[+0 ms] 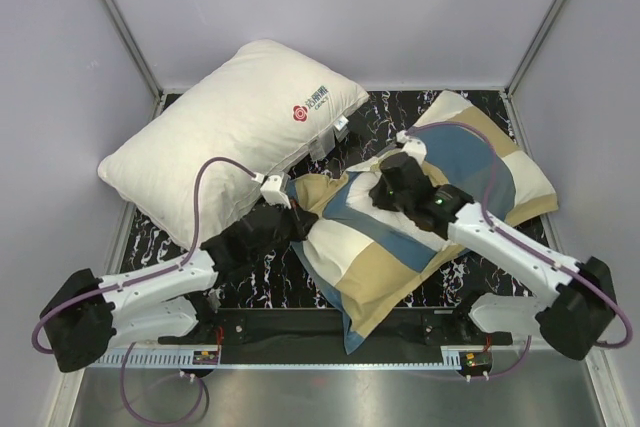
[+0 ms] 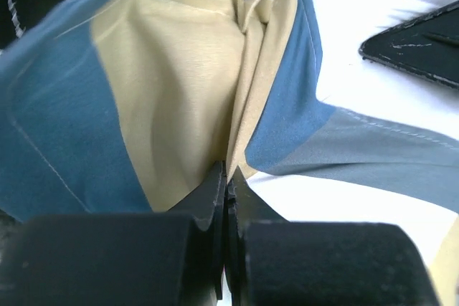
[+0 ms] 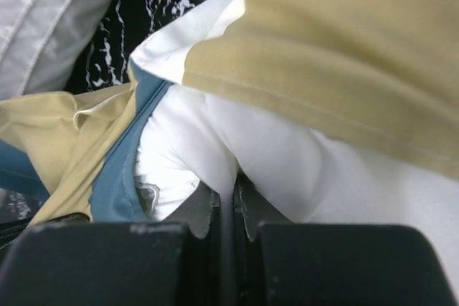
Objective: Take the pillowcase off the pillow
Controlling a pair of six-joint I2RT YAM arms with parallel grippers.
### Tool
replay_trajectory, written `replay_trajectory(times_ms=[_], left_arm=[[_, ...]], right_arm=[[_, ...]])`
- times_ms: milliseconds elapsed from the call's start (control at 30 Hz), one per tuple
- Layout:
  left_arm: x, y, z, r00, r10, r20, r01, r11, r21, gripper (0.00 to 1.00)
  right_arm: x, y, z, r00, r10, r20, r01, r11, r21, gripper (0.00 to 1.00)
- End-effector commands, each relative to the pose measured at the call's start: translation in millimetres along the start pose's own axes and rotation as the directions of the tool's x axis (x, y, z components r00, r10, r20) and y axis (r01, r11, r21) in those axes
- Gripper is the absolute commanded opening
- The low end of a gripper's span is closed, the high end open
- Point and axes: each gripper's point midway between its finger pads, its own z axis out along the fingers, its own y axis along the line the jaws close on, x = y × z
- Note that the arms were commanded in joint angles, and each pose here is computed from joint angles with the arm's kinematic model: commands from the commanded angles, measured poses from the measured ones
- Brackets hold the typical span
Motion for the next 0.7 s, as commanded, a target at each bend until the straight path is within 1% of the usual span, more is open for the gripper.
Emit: replay_trajectory(times_ms=[0, 67, 133, 233, 500, 667], left_arm=[[29, 87, -30, 0.982, 0.138, -0.129, -0.171, 0.937, -0.304, 0.0], [23, 89, -33, 0.984, 0.137, -0.115, -0.167, 0.934, -0.317, 0.0], [14, 92, -36, 0.987, 0.132, -0.093, -0.156, 0.931, -0.33, 0.0], [10, 102, -40, 0.988, 0.126, -0.092, -0.151, 0.922, -0.357, 0.0], [12, 125, -52, 0.988, 0.115, -0.1, -0.146, 0.902, -0.406, 0.0], [13, 135, -53, 0.989, 0.106, -0.102, -0.14, 0.89, -0.433, 0.0]], right_arm=[[-72, -92, -37, 0.971, -0.019, 0.236, -0.052, 0.956, 0.289, 0.0], [-86, -103, -50, 0.962, -0.013, 0.274, -0.075, 0.949, 0.307, 0.0], [-87, -112, -58, 0.962, -0.025, 0.273, -0.069, 0.941, 0.332, 0.0], [-87, -124, -64, 0.96, -0.016, 0.28, -0.085, 0.935, 0.345, 0.0], [-84, -158, -71, 0.956, 0.009, 0.292, -0.13, 0.908, 0.398, 0.0], [-88, -163, -73, 0.955, 0.018, 0.297, -0.141, 0.907, 0.397, 0.0]])
